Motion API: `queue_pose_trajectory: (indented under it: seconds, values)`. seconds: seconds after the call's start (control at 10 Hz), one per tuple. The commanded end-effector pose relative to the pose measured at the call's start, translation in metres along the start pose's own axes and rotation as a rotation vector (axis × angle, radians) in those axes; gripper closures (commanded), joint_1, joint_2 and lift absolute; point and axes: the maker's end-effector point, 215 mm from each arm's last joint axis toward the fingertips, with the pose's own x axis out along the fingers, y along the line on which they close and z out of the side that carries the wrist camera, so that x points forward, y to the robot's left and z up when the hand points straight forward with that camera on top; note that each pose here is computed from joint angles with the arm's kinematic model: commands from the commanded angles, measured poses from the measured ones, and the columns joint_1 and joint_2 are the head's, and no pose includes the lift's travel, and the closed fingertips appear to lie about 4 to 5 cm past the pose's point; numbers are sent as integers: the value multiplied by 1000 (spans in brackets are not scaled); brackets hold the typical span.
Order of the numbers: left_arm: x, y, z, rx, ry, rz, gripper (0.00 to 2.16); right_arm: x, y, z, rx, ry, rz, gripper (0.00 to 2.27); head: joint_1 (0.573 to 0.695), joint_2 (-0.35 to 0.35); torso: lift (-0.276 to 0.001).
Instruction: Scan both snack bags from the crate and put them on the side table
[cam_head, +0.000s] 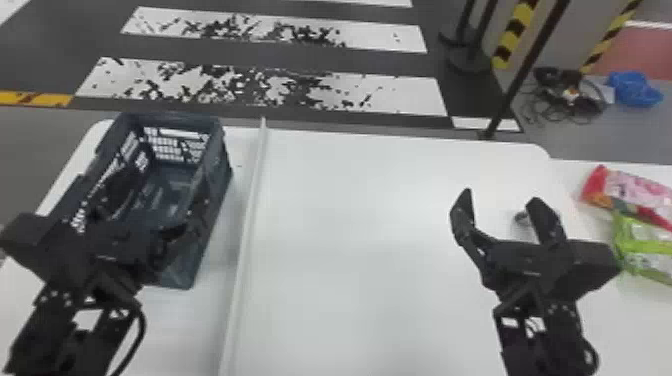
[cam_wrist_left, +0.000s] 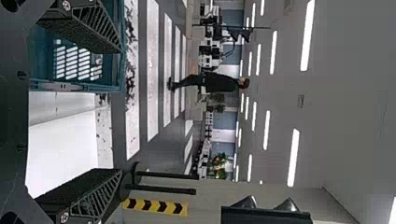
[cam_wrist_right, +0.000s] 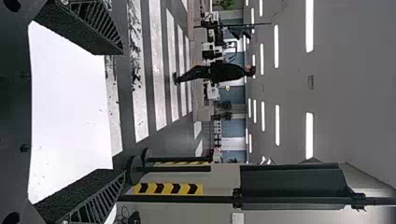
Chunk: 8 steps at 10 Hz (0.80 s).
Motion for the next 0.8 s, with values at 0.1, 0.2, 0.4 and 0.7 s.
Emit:
queue_pose_trajectory:
  seconds: [0.1, 0.2, 0.4, 0.7]
  values:
    - [-12, 2, 5, -1, -7, 17, 87, -5, 10, 1, 1, 2, 18, 19, 695, -65, -87]
    - [-15, 3, 5, -1, -6, 24, 87, -5, 12, 1, 4, 3, 19, 19, 695, -58, -87]
    - [-17, 4, 5, -1, -6, 30, 87, -9, 11, -1, 1, 8, 16, 19, 695, -46, -87]
    - [-19, 2, 4, -3, -4, 32, 87, -11, 11, 2, 1, 6, 16, 19, 695, -49, -87]
